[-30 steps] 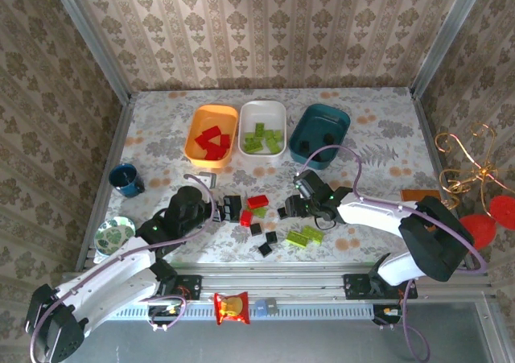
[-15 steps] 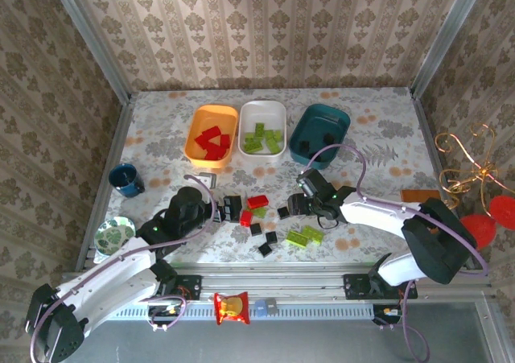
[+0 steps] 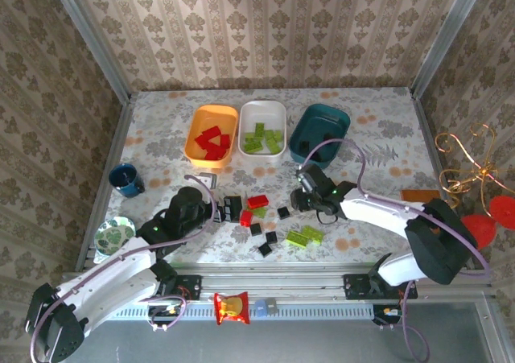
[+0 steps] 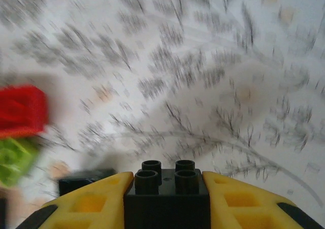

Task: Sort the legos into containers by color
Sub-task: Pick up the lego from the bottom-center of the table, then place the lego in the container, then pick up the lego from the bottom-center of the table.

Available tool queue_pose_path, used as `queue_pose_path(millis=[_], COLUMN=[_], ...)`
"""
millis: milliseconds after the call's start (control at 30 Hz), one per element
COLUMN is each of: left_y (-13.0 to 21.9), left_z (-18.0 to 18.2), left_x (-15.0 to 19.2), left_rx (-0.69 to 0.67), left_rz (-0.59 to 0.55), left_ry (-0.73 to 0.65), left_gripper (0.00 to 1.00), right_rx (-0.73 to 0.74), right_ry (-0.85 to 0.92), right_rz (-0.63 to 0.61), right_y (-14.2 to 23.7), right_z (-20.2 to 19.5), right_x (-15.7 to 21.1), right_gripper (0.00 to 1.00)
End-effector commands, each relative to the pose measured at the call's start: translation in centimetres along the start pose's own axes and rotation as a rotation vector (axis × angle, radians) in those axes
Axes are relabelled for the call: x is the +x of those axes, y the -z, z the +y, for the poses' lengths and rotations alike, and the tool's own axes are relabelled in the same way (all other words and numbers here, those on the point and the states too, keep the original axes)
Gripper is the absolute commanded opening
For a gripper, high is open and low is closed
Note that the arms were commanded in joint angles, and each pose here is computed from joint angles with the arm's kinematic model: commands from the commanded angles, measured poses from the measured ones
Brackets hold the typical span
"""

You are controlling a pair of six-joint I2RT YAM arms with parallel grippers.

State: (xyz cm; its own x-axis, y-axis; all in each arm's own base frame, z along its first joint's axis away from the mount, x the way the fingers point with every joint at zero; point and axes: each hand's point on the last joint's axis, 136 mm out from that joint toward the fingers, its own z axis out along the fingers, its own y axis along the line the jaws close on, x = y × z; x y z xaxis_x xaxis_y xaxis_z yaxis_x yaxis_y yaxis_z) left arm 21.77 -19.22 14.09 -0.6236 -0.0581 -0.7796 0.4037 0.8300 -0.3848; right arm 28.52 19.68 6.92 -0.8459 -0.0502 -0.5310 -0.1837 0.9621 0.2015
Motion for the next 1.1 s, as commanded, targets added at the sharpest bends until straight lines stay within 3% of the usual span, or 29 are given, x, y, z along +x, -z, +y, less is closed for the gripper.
queue_pose_path(millis=[0, 167, 400, 567, 667, 833, 1067], left_y=[-0.2, -0.2, 0.3, 0.7, 0.8, 0.9, 0.8], left_z=[-0.3, -0.5, 0.0, 0.2, 0.4, 0.5, 1.0], left_x=[-0.2, -0.3, 0.3, 0.5, 0.5, 0.5, 0.1], left_rx=[0.017, 0.030, 0.019, 0.013, 0.007, 0.000, -0.024], left_rz=[-0.003, -0.006, 0.004, 0.003, 0.001, -0.003, -0.020], left_ry=[0.026, 0.037, 0.054, 0.060, 0.059, 0.053, 0.048], left_gripper=[1.00, 1.00, 1.00, 1.00, 1.00, 1.00, 1.00], right_rx=[-0.010, 0.093, 0.249, 0.268, 0.231, 0.133, 0.017], right_ry=[-0.008, -0.108, -0.181, -0.224, -0.217, -0.180, 0.009], right_rz=[-0.138, -0.177, -0.125, -0.106, -0.132, -0.187, -0.166], right_y=[3.1, 2.0, -2.0, -3.3, -2.5, 0.4, 3.2], right_z=[-0.1, -3.7, -8.4, -10.0, -9.2, -6.3, 0.6], right_x=[-6.3, -12.2, -16.6, -18.5, -19.7, -19.9, -13.1], right_gripper=[0.35, 0.35, 0.36, 0.50, 0.66, 0.72, 0.78])
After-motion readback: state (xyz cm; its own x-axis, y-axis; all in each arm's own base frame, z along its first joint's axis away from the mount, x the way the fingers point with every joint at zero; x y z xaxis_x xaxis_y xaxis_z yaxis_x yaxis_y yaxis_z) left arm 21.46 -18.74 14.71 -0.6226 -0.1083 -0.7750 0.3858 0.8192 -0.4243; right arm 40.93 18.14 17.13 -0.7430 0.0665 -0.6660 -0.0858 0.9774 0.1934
